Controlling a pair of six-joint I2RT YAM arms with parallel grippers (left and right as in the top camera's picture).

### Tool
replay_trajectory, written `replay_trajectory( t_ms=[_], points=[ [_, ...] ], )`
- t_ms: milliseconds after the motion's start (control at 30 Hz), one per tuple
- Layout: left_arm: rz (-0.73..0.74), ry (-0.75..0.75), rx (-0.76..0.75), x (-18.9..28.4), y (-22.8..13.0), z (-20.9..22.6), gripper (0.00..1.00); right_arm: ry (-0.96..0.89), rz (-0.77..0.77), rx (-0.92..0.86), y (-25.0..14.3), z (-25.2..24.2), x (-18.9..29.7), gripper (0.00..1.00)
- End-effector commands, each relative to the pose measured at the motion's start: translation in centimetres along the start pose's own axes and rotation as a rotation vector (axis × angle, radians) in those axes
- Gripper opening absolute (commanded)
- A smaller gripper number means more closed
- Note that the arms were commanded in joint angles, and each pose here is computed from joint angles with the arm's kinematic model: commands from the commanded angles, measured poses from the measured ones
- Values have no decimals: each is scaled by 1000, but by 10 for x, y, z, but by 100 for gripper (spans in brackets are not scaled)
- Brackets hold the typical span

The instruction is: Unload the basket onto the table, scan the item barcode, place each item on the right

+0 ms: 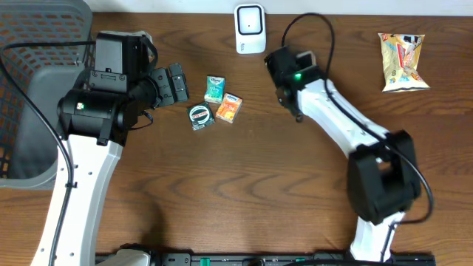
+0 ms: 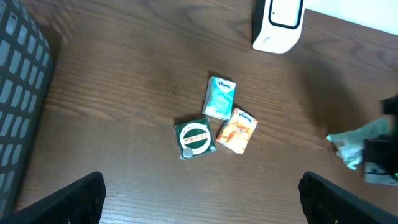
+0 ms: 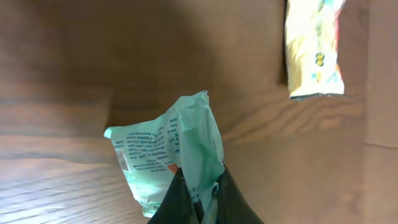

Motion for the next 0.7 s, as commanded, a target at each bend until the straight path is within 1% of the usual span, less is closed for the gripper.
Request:
replay_trajectory(
  t_ms=[0, 67, 100, 133, 167, 200, 233, 300, 400, 467, 600, 667],
  points=[
    [-12, 9, -6, 2, 2, 1, 98, -60, -20, 52, 3, 9, 9, 4],
    [-12, 9, -6, 2, 2, 1, 98, -33, -41, 70, 4, 20, 19, 10],
    [-12, 10, -5, 2, 2, 1, 98, -7, -60, 88, 5, 31, 27, 24],
    [-12, 9, -6, 2, 2, 1, 98, 12, -71, 103, 5, 39, 33, 29],
    [-12, 9, -6, 2, 2, 1, 98, 40, -87, 122, 5, 49, 42, 30],
    [-12, 9, -6, 2, 2, 1, 98, 63, -99, 133, 5, 57, 48, 33],
    [-12, 9, -6, 2, 2, 1, 98, 123, -119, 154, 5, 72, 60, 49],
    [-12, 9, -6, 2, 2, 1, 98, 182, -132, 167, 6, 84, 70, 61],
    [-12, 9, -6, 2, 2, 1, 98, 261, -141, 167, 11, 91, 82, 62],
    [-12, 9, -6, 2, 2, 1, 98, 264, -130, 137, 17, 80, 86, 70],
    [-12, 9, -6, 2, 2, 1, 98, 287, -54, -6, 23, 44, 80, 76],
    [-12, 9, -6, 2, 2, 1, 97, 412, 18, -80, 20, 38, 67, 99]
  ],
)
Point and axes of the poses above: each gripper's point midway between its finger pads, its own x axis back along the fingers, its own z axis along the line the jaws close on, y = z × x, the point moved 4 cm from there along x, back along the fingers, and after that the axes turned 8 degrees about x, right-handed, at the moved point
